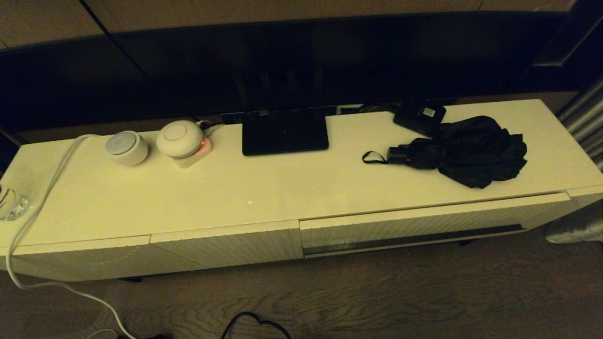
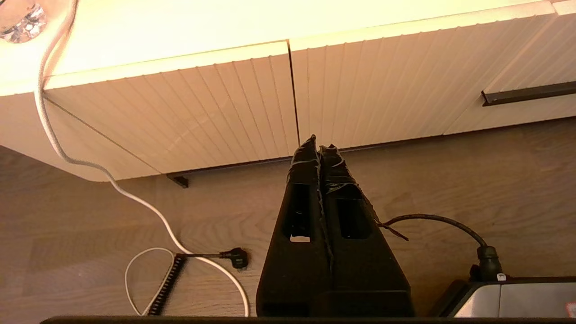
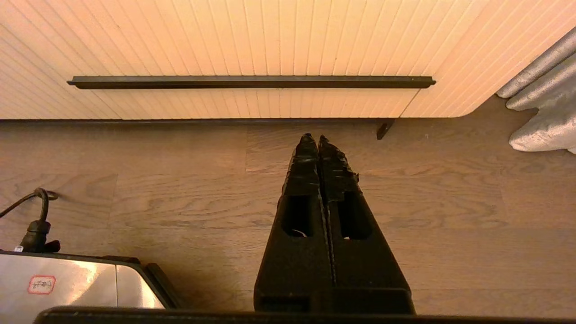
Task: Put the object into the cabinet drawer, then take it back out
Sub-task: Open the drawer
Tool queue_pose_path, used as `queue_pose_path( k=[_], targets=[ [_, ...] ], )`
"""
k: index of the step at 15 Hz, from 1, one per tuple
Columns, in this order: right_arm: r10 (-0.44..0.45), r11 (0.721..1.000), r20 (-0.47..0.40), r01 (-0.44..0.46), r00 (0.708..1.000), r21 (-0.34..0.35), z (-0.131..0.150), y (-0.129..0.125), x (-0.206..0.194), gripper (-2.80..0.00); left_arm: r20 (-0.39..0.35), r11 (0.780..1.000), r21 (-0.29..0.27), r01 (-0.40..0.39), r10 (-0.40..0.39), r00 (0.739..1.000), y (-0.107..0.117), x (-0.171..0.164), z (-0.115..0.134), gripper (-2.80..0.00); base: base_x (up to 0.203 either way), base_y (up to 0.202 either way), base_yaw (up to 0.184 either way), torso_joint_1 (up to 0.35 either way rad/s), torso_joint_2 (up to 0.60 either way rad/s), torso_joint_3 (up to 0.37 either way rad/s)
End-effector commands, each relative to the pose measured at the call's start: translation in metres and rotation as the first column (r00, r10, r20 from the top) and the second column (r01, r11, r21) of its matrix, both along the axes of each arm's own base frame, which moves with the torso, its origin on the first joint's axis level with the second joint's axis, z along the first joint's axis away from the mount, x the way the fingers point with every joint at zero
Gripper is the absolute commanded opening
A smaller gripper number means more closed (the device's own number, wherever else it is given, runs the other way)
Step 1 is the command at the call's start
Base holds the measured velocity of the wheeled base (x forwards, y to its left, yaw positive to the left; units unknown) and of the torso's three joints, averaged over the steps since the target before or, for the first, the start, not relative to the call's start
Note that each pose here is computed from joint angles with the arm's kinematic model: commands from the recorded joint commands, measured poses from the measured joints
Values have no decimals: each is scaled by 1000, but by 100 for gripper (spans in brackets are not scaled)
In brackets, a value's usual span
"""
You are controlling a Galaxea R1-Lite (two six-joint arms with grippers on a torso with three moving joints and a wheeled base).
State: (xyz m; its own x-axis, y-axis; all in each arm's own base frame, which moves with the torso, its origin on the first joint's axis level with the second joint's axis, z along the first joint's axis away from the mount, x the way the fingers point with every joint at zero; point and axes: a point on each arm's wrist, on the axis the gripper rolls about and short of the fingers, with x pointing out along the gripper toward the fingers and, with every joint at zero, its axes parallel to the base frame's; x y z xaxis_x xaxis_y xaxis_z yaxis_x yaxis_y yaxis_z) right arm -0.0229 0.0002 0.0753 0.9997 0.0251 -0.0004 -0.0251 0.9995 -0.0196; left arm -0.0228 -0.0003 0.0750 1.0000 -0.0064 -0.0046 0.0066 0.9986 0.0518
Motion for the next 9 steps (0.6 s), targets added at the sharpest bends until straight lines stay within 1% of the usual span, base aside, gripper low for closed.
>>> queue_pose_path(
  k=[1,9],
  targets=[
    [0,1000,0,0,1000,0,0,0,0,-280,-3,1000,0,0,0,1000,0,0,-1,-280,0,0,0,0,0,0],
    [-1,1000,0,1,1000,0,0,0,0,-280,-3,1000,0,0,0,1000,0,0,-1,-280,0,0,0,0,0,0]
  ],
)
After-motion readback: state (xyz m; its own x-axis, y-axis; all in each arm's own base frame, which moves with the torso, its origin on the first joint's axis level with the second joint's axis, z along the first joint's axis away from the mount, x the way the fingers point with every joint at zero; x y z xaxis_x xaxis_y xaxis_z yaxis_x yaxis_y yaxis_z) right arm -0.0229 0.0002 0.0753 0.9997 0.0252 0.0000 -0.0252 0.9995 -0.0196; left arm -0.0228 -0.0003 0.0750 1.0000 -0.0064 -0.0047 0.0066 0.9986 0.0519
